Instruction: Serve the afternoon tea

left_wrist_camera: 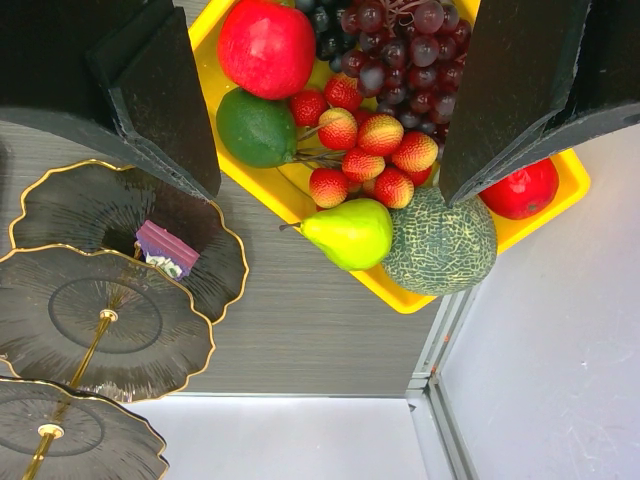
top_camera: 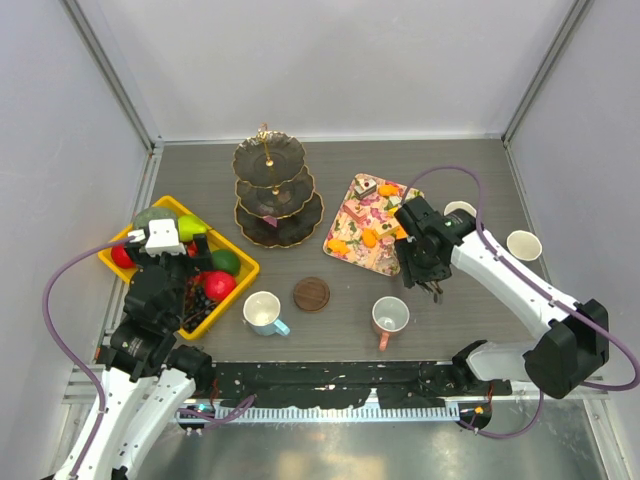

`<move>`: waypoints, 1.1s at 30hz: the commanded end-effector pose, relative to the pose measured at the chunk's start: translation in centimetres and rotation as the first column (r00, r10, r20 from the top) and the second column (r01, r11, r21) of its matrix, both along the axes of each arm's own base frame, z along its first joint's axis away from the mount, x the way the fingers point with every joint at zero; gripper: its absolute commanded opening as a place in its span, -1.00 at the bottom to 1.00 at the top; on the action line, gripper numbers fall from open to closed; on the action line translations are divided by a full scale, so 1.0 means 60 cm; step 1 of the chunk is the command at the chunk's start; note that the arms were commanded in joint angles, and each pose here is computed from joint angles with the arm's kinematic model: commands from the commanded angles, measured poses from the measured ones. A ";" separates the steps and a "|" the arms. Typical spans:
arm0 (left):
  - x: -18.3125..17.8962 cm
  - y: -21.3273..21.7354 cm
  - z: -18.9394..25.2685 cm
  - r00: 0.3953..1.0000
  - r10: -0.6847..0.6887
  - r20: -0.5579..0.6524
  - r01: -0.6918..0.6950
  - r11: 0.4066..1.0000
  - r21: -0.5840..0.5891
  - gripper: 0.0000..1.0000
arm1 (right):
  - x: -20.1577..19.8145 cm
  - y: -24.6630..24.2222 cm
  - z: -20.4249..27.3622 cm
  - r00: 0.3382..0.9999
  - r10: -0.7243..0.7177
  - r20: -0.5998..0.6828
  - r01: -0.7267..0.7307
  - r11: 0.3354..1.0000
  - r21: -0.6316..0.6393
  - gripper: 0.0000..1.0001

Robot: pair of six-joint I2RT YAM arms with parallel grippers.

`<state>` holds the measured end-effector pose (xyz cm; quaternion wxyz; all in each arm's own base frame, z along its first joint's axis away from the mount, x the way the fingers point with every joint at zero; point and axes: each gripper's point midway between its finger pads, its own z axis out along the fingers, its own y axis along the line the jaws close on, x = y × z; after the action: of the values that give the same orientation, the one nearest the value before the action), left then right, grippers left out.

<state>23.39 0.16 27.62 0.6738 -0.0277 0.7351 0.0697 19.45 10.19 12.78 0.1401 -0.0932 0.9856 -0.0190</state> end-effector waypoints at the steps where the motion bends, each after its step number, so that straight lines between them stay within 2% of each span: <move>1: 0.005 -0.004 0.021 0.999 -0.005 0.051 0.007 0.999 -0.034 0.98 | 0.015 0.008 0.041 0.998 -0.022 0.060 0.019 0.999 0.041 0.13; 16: 0.002 -0.003 0.023 0.998 -0.005 0.060 0.007 0.999 -0.037 0.98 | 0.045 0.039 0.035 0.997 -0.045 0.063 0.040 0.995 0.089 0.18; 33: 0.004 -0.005 0.023 0.998 -0.008 0.058 0.010 0.999 -0.038 0.98 | 0.052 0.041 -0.002 0.999 -0.033 0.017 0.032 0.998 0.053 0.18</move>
<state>23.39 0.05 27.63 0.6742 -0.0256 0.7350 0.0670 21.72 12.24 12.32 0.1338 -0.0770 0.9880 -0.0036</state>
